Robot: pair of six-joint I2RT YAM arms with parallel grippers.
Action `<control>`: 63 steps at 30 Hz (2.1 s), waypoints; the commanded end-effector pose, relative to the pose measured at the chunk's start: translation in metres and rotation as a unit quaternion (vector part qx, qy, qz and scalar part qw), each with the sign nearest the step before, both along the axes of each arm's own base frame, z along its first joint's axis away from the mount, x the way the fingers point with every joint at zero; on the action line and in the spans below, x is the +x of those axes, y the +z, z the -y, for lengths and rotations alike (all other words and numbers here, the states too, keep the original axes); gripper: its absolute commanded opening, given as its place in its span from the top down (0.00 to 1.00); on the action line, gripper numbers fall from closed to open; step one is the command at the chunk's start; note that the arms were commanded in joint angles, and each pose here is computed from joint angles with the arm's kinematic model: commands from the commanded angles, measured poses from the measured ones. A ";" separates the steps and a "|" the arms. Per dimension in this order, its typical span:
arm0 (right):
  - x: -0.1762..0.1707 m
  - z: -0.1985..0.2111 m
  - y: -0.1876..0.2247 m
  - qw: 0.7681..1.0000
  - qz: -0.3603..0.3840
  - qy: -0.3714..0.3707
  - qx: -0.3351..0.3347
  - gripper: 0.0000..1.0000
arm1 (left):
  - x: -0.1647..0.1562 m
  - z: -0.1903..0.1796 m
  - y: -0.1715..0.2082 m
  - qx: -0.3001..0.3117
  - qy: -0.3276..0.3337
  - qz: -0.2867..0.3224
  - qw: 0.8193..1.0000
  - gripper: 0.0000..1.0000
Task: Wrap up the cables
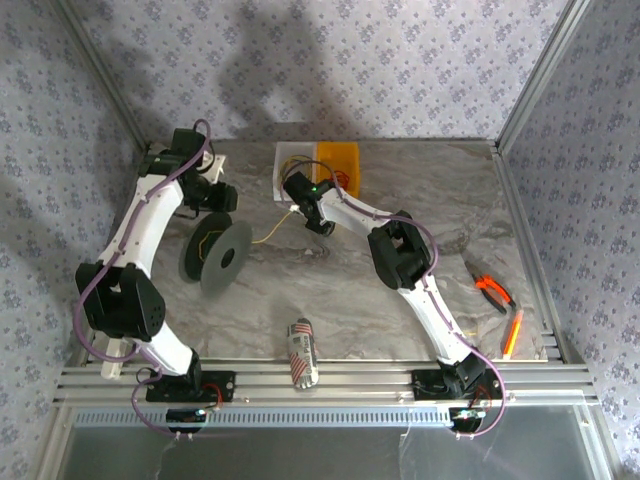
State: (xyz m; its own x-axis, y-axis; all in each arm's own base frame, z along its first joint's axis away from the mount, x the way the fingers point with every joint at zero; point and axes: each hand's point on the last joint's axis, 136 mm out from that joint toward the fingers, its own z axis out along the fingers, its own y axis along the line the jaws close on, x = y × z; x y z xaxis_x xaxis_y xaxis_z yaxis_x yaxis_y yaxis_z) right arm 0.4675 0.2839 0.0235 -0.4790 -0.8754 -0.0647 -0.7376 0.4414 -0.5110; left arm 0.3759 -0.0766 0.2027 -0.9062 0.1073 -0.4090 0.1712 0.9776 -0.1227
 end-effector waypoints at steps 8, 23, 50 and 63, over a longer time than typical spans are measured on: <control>0.024 0.021 -0.049 0.999 -0.003 -0.032 0.005 1.00 | -0.026 -0.039 -0.014 0.109 0.013 -0.072 0.991 0.50; 0.025 0.020 -0.053 1.000 -0.016 -0.023 0.012 1.00 | -0.054 -0.045 0.001 0.028 0.031 -0.067 0.997 0.43; 0.026 0.024 -0.058 0.999 -0.029 -0.025 0.009 1.00 | -0.067 -0.036 -0.054 -0.003 0.030 -0.158 0.987 0.79; 0.024 0.020 -0.051 0.999 -0.032 -0.022 0.017 1.00 | -0.061 -0.035 -0.065 -0.004 0.031 -0.169 0.985 1.00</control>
State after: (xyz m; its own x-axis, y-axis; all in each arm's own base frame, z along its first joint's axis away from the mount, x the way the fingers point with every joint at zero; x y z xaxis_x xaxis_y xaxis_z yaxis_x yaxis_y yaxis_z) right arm 0.4702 0.2838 0.0229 -0.4794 -0.8755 -0.0603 -0.7623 0.4495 -0.4657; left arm 0.3160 -0.0382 0.1540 -0.9880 0.0536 -0.1445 0.0749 0.9864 -0.1462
